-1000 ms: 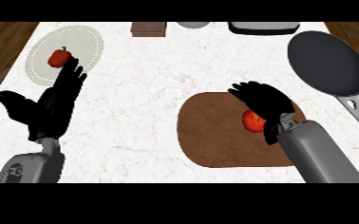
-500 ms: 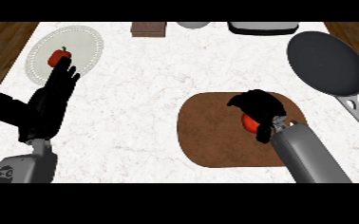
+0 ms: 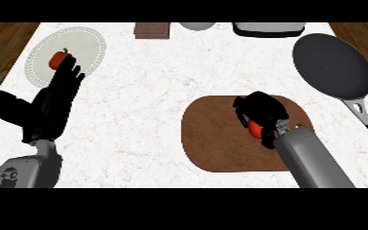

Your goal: Pick the tomato from the cutting board and place it in the pan

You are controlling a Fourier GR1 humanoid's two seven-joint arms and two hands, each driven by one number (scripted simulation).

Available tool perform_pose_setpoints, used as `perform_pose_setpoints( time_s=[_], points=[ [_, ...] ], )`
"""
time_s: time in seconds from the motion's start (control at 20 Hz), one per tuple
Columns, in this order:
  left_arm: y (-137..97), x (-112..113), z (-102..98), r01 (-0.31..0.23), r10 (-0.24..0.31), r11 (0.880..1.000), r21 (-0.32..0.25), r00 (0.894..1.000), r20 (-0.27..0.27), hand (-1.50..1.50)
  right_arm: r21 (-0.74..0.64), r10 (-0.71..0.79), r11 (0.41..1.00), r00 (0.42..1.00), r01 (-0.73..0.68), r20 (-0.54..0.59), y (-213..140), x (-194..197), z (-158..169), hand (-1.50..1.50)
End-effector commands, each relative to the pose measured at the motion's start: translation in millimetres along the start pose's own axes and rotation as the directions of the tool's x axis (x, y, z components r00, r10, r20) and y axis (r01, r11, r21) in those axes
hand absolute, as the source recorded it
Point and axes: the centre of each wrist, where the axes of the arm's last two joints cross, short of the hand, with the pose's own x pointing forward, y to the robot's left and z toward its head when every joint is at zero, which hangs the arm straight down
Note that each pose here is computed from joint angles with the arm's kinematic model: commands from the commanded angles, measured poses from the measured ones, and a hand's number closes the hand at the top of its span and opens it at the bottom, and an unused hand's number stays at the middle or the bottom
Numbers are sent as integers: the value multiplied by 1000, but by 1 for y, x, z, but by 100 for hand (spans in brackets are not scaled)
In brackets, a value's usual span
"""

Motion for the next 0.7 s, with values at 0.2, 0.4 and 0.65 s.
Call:
perform_pose_setpoints(
  time_s=[0.2,0.4,0.65],
  points=[
    [-10,1,4,19,-19,1000,5,1000,1,0,-77,-114,991,993,111,-32,16,-19,-10,150],
    [-4,-4,1,7,-7,1000,25,1000,-3,0,-175,-278,955,927,239,-251,9,-33,8,150],
    [6,2,13,-10,10,1000,1,1000,-5,0,-444,-266,890,907,101,-327,-49,-30,34,150]
  ],
)
